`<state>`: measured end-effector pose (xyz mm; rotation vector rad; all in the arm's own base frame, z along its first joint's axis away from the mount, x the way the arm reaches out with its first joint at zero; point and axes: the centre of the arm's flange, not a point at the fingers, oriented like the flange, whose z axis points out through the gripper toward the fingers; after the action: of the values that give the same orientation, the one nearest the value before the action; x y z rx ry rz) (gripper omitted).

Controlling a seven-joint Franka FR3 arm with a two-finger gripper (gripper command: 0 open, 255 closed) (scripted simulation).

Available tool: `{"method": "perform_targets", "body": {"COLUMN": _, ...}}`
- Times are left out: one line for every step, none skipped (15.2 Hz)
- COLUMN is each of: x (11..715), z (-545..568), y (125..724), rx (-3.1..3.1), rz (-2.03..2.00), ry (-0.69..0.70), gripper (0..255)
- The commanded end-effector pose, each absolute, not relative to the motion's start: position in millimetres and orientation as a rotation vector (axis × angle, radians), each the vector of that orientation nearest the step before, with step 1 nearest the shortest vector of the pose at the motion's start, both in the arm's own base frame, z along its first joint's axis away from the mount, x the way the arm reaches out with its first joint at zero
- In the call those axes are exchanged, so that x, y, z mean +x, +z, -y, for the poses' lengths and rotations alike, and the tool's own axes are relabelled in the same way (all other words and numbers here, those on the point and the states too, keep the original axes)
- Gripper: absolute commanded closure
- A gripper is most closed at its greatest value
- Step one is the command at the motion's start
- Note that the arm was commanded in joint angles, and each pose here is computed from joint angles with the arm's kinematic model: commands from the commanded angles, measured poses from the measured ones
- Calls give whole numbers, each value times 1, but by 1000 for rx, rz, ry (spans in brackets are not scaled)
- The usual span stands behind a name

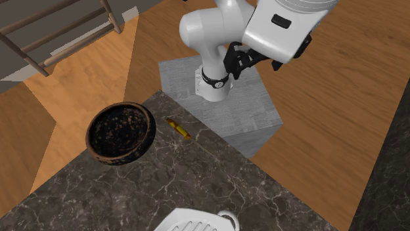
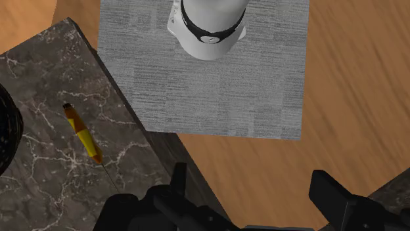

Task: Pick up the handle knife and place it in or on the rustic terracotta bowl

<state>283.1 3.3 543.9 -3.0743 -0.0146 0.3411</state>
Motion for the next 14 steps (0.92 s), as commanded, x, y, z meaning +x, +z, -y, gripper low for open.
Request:
{"method": "perform_targets", "body": {"x": 283, "z": -3, "y": 544, "rx": -3074, "rz": 15, "ry": 341, "gripper": 0}}
{"method": "perform_targets", "body": {"x": 282, "z": 4, "y": 534, "rx": -3085, "rz": 46, "ry": 333, "gripper": 0}}
{"method": "perform_targets", "body": {"x": 281, "z": 11, "y": 525, "rx": -3095, "rz": 77, "ry": 324, "gripper": 0}}
{"method": "perform_targets", "body": {"x": 280, "z": 18, "y": 515, "rx": -3105, "rz": 108, "ry": 316, "gripper": 0}}
{"method": "perform_targets", "body": {"x": 280, "z": 25, "y": 506, "rx": -3115, "rz": 139, "ry": 307, "gripper": 0}}
{"method": "perform_targets", "body": {"x": 279, "z": 32, "y": 496, "rx": -3124, "rz": 171, "ry": 298, "gripper": 0}}
{"method": "perform_targets", "body": {"x": 279, "z": 40, "y": 487, "rx": -3133, "rz": 203, "ry": 289, "gripper": 0}}
{"method": "perform_targets", "body": {"x": 279, "z": 47, "y": 478, "rx": -3141, "rz": 235, "ry": 280, "gripper": 0}}
{"method": "perform_targets", "body": {"x": 280, "z": 54, "y": 469, "rx": -3149, "rz": 267, "ry": 271, "gripper": 0}}
{"method": "perform_targets", "body": {"x": 280, "z": 62, "y": 459, "rx": -3157, "rz": 300, "ry": 262, "gripper": 0}}
{"method": "perform_targets", "body": {"x": 281, "z": 70, "y": 450, "rx": -3165, "rz": 332, "ry": 253, "gripper": 0}}
{"method": "perform_targets", "body": {"x": 282, "z": 77, "y": 441, "rx": -3172, "rz": 365, "ry": 243, "gripper": 0}}
{"method": "perform_targets", "body": {"x": 283, "z": 85, "y": 432, "rx": -3179, "rz": 398, "ry": 234, "gripper": 0}}
{"method": "perform_targets", "body": {"x": 285, "z": 93, "y": 423, "rx": -3185, "rz": 431, "ry": 224, "gripper": 0}}
